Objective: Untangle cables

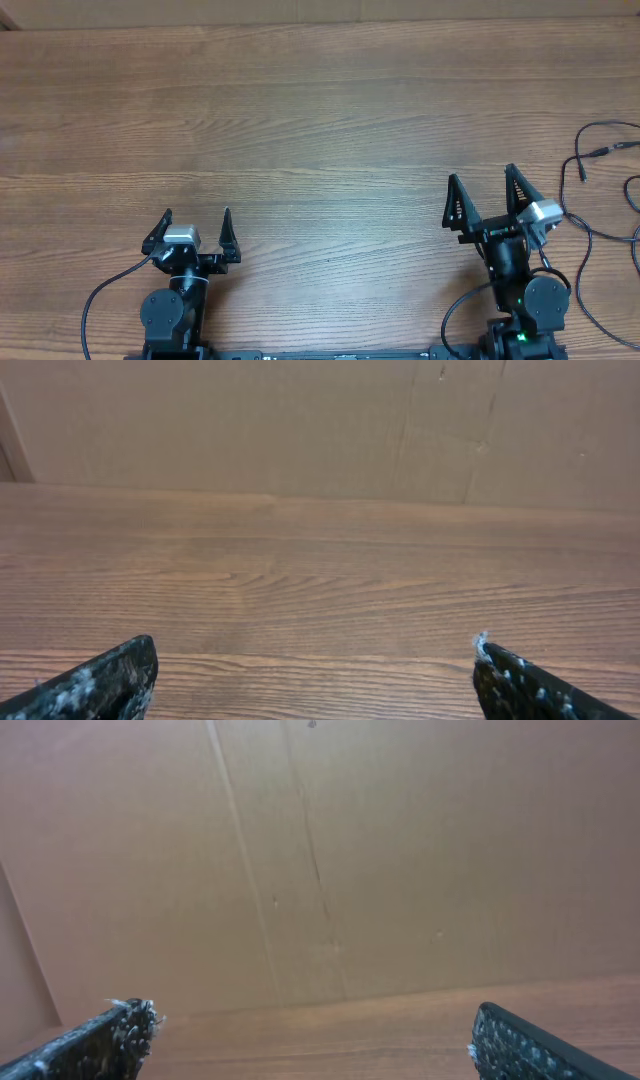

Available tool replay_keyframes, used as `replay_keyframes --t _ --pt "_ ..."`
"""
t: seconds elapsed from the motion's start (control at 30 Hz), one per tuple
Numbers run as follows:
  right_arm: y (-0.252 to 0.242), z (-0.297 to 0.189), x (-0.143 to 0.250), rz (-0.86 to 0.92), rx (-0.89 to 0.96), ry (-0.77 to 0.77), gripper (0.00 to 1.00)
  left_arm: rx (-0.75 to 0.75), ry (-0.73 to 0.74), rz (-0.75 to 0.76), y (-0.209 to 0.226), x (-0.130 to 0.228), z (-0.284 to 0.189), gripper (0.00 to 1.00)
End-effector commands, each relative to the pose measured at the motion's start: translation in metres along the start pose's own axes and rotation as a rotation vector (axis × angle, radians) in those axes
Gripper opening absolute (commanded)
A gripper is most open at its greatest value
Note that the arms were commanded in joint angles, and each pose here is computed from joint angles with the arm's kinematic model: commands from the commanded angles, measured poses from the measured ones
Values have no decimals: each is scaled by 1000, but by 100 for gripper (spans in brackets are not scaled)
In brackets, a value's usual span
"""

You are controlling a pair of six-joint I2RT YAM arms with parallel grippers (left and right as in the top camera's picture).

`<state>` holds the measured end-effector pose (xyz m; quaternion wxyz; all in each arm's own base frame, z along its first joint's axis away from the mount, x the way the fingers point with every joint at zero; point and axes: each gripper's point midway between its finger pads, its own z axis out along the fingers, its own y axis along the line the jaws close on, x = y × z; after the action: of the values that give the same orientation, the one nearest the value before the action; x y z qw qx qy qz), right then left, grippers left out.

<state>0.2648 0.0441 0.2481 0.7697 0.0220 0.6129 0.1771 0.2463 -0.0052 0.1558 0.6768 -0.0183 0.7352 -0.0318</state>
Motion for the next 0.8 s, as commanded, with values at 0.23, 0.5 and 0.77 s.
replay_keyframes --t 0.23,0.5,0.77 --pt "-5 -15 7 -5 21 7 100 -1 -4 5 0 0 0 100" --pt "-24 -32 57 6 102 218 100 -1 -4 5 0 0 0 100" --pt "-51 -44 58 -61 213 229 100 -1 -4 5 0 0 0 100"
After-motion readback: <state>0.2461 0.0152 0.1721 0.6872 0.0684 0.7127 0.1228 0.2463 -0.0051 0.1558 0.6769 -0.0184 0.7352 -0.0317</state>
